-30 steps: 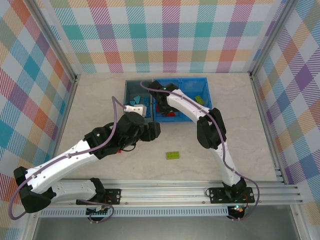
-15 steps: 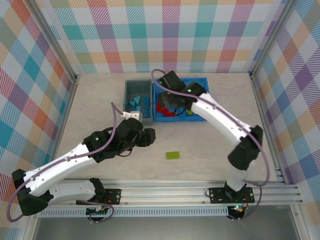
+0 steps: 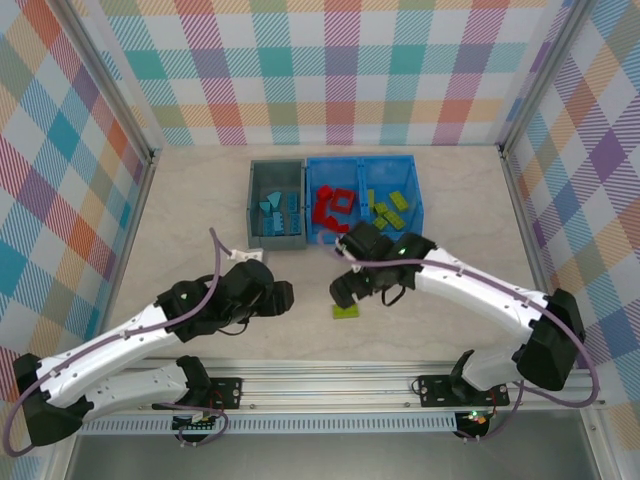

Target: Sort the legos into containers by color

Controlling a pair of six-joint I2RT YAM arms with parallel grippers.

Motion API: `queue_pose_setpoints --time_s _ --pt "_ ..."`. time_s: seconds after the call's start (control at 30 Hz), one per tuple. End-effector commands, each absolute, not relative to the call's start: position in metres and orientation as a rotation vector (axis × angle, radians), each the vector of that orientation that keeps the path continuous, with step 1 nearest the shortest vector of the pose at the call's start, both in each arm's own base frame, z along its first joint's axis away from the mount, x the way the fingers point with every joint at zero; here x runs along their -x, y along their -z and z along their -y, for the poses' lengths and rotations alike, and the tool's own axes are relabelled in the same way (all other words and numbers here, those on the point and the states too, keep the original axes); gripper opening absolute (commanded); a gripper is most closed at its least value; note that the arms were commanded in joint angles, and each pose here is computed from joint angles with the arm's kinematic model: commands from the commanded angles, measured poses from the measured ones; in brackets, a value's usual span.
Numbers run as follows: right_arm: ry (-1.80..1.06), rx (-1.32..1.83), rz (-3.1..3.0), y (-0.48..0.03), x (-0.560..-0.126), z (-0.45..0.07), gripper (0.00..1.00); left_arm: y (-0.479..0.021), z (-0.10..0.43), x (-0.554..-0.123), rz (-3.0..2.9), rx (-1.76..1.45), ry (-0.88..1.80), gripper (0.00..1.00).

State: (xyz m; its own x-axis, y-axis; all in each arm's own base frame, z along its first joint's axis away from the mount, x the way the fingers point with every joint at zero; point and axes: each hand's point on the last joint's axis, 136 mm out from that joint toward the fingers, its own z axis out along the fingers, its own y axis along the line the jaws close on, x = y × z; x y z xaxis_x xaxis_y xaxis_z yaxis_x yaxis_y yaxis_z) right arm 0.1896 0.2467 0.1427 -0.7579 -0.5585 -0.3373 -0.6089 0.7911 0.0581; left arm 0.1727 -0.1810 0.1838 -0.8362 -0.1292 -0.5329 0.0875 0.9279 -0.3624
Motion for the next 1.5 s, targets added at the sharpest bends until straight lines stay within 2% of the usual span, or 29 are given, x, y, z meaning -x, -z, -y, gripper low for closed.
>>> queue_pose_setpoints --time_s 0.0,0.27,0.5,0.67,0.83,1.0,1.3,1.47 --pt "-0.135 0.981 -2.732 -0.12 -0.173 -0.244 0.97 -0.169 0.17 -0.159 -2.54 0.124 0.544 0.71" --pt "0.198 1.196 -2.765 -0.06 -0.171 -0.243 1.0 -0.163 0.152 -0.149 -2.526 0.195 0.578 0.71" --pt "0.305 1.138 -2.782 -0.032 -0.198 -0.248 0.99 -0.17 0.153 -0.151 -2.508 0.196 0.589 0.71" --pt "0.295 1.056 -2.805 -0.021 -0.22 -0.253 0.89 -0.174 0.156 -0.152 -2.499 0.189 0.606 0.71" --pt "0.197 0.971 -2.842 -0.016 -0.234 -0.258 0.71 -0.179 0.159 -0.153 -2.489 0.167 0.618 0.71" --pt "0.082 0.918 -2.864 -0.015 -0.238 -0.262 0.56 -0.175 0.164 -0.151 -2.492 0.164 0.665 0.71" --pt "0.025 0.841 -2.89 -0.013 -0.242 -0.258 0.36 -0.176 0.171 -0.153 -2.485 0.157 0.695 0.72" --pt "-0.03 0.75 -2.831 -0.047 -0.24 -0.251 0.3 -0.181 0.178 -0.156 -2.473 0.142 0.721 0.72"
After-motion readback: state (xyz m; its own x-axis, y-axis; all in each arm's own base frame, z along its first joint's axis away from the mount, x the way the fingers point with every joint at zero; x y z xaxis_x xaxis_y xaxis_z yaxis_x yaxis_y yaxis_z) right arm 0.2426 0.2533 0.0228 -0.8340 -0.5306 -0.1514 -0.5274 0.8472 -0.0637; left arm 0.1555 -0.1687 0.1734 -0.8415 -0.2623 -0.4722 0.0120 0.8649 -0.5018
